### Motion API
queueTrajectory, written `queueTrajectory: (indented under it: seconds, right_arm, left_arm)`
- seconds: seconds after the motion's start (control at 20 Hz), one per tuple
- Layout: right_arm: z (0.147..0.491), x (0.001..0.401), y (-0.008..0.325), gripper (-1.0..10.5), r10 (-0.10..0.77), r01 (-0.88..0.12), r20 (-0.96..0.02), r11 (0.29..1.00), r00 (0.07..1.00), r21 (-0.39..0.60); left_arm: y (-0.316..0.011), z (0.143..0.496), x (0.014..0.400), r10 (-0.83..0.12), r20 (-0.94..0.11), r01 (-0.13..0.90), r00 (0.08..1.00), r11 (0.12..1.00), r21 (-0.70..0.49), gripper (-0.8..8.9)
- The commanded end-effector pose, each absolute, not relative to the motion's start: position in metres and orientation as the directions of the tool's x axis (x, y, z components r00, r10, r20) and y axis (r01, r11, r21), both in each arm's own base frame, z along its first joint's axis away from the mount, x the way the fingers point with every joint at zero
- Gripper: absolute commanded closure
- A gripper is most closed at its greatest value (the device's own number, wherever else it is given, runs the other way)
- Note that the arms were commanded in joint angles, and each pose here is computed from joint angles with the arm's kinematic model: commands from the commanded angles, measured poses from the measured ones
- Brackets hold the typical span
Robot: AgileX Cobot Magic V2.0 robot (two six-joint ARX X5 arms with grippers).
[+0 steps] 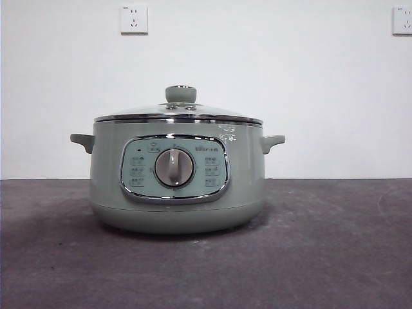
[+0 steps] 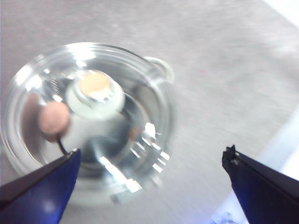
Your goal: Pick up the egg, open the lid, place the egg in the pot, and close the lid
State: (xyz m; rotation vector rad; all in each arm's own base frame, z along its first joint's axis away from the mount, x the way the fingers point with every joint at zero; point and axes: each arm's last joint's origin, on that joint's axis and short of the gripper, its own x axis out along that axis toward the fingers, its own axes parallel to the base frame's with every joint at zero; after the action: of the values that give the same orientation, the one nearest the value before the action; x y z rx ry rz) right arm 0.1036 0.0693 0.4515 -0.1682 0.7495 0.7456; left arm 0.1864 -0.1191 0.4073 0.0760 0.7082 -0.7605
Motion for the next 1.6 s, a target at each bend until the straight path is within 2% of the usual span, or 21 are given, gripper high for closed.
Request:
queueTrajectory:
  seconds: [0.05,0.3,1.0,1.05,1.1,1.2,1.35,1.5,1.6]
  right_arm:
    - [0.449,0.107,0.073,9.6,0.572,-0.688,-0.688,0.711,0.447,0.144]
    - [0.444,0.119,0.079,9.5,0.554,-0.679,-0.715,0.718,0.426,0.152]
    - [0.444,0.118,0.079,9.5,0.554,-0.676,-0.714,0.720,0.428,0.154]
    - [0.444,0.118,0.079,9.5,0.554,-0.676,-0.714,0.721,0.428,0.153]
    - [0.444,0.118,0.079,9.5,0.554,-0.676,-0.714,0.721,0.428,0.153]
    - [0.444,0.118,0.079,9.5,0.554,-0.676,-0.714,0.721,0.429,0.153]
    - [0.444,0.118,0.079,9.5,0.554,-0.676,-0.714,0.721,0.429,0.153]
    - [0.444,0.118,0.079,9.5,0.554,-0.676,-0.714,0.721,0.429,0.153]
    - [0.444,0.118,0.079,9.5,0.554,-0.676,-0.714,0.721,0.429,0.153]
  left_arm:
    - [-0.111,0.413,0.170,-0.610,-0.615,0.656,0.500,0.730,-0.191,8.30]
    - [-0.095,0.422,0.145,-0.612,-0.601,0.659,0.513,0.730,-0.181,8.17]
    - [-0.096,0.420,0.145,-0.604,-0.619,0.656,0.503,0.732,-0.181,8.17]
    - [-0.095,0.421,0.144,-0.602,-0.610,0.670,0.515,0.726,-0.151,8.17]
    - [-0.091,0.424,0.143,-0.575,-0.590,0.660,0.566,0.746,-0.094,8.17]
    - [-0.080,0.437,0.149,-0.512,-0.474,0.589,0.716,0.808,0.016,8.17]
    - [-0.054,0.456,0.148,-0.440,-0.205,0.464,0.874,0.882,0.085,8.17]
    - [-0.031,0.445,0.137,-0.324,0.040,0.317,0.945,0.941,0.122,8.17]
    - [-0.019,0.418,0.127,-0.243,0.151,0.224,0.958,0.965,0.135,8.17]
